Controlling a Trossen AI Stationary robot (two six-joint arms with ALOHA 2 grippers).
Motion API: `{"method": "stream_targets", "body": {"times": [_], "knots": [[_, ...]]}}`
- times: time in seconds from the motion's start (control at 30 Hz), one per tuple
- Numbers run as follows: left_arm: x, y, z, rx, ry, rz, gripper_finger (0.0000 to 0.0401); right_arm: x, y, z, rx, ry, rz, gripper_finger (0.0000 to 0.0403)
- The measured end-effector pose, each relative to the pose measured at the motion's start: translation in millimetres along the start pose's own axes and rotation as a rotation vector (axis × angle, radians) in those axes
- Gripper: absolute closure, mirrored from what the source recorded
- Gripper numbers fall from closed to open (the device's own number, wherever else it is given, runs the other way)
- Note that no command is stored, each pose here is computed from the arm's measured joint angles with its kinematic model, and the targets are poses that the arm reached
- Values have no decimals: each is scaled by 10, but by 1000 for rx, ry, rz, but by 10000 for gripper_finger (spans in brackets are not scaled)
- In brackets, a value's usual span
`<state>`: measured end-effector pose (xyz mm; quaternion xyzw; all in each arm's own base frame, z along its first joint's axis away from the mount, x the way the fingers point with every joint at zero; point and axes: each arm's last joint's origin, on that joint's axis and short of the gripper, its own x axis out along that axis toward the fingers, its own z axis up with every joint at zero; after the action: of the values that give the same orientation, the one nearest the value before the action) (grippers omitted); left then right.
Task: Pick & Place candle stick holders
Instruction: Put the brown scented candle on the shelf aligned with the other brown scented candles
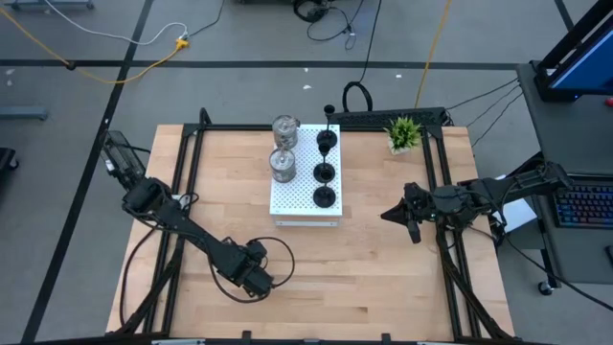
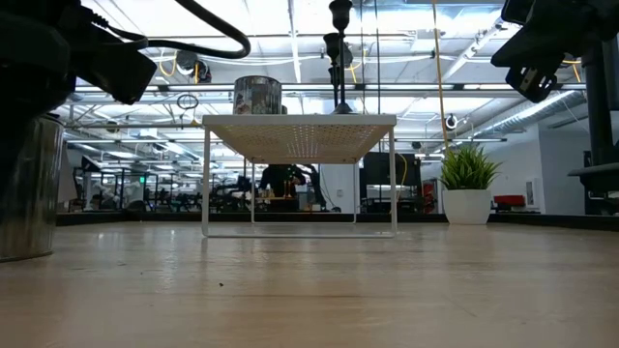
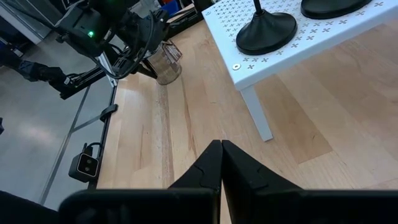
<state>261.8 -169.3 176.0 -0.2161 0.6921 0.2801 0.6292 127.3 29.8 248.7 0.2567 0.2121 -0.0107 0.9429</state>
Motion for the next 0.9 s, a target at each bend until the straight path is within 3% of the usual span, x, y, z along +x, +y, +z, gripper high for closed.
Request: {"method": "stream_targets", "body": {"times": [0.43,0.67,0.9], "knots": [[-2,-5,-14,51,48,-16,3,0,0,0,0,0,0,403],[-9,-9,-13,49,48,-23,44,0,0,0,1,0,0,403],[-9,-12,-6,26,40,-25,42,0,0,0,10,0,0,403]]}}
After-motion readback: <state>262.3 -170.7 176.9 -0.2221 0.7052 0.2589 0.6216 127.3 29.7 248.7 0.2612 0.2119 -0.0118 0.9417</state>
